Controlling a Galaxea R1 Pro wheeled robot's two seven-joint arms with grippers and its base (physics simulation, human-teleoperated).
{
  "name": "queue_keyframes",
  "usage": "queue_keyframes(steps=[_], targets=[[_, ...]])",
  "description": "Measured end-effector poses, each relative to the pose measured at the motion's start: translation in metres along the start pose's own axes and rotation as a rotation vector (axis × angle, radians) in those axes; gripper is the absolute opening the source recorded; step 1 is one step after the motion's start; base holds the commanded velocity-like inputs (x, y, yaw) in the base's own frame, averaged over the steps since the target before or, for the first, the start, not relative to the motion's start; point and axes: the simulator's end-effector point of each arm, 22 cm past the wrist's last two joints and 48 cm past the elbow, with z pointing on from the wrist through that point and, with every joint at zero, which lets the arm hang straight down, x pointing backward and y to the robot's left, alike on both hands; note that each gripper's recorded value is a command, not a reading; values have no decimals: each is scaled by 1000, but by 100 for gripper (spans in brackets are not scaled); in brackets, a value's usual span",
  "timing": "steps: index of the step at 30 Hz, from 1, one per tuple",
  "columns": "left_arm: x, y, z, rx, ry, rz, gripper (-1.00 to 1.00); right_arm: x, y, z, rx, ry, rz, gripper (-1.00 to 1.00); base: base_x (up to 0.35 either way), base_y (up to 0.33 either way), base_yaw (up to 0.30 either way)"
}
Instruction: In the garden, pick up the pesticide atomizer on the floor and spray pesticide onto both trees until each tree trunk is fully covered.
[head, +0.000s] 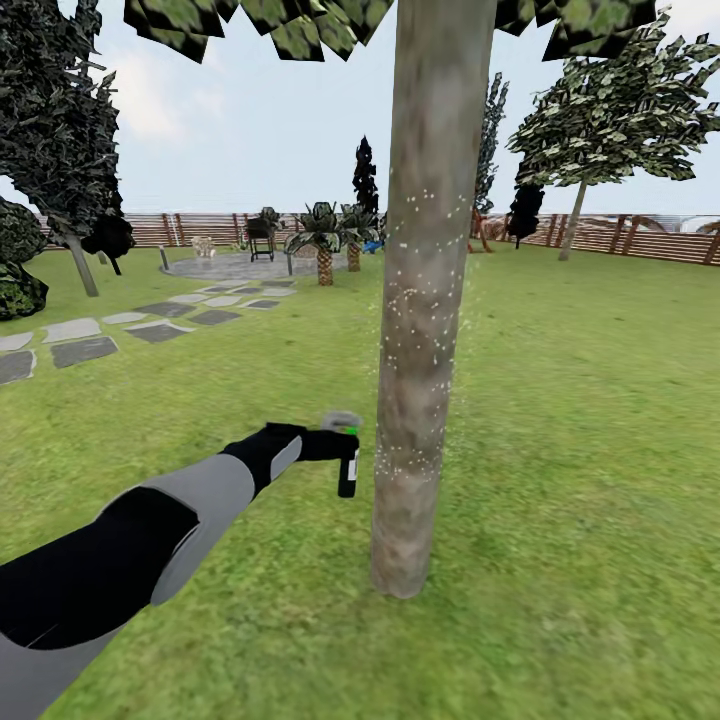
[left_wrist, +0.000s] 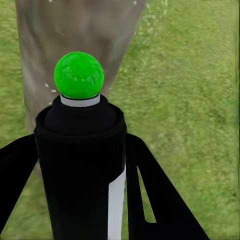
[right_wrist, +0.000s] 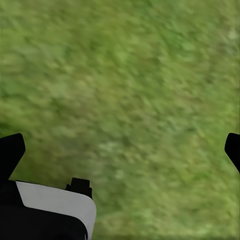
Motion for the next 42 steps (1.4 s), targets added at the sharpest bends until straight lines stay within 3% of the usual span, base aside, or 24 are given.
queue_keyframes(steps=[4,7,11,15,22,25,28,34,36,42], targets=[[-21,-51,-5,201,-46,46,-100,0,0,0,0,0,0,100,0,0,0],[-49,-81,-14,283,-98,103,-100,0,0,0,0,0,0,100,0,0,0],[-82,-109,-25,321,-128,150,-100,0,0,0,1,-1,0,100,0,0,0],[-117,-122,-36,264,-157,188,-100,0,0,0,0,0,0,100,0,0,0],[-153,-156,-61,282,-202,245,-100,0,0,0,0,0,0,100,0,0,0],[-162,-141,-59,201,-221,246,-100,0,-1,0,1,0,0,100,0,0,0],[-155,-122,-52,144,-201,223,-100,0,-1,0,1,1,0,100,0,0,0],[-134,-102,-40,114,-152,179,-100,0,-1,0,1,0,0,100,0,0,0],[-111,-82,-28,84,-108,152,-100,0,-1,0,1,1,0,100,0,0,0],[-76,-43,-12,34,-97,107,-100,0,-1,0,1,0,0,100,0,0,0]])
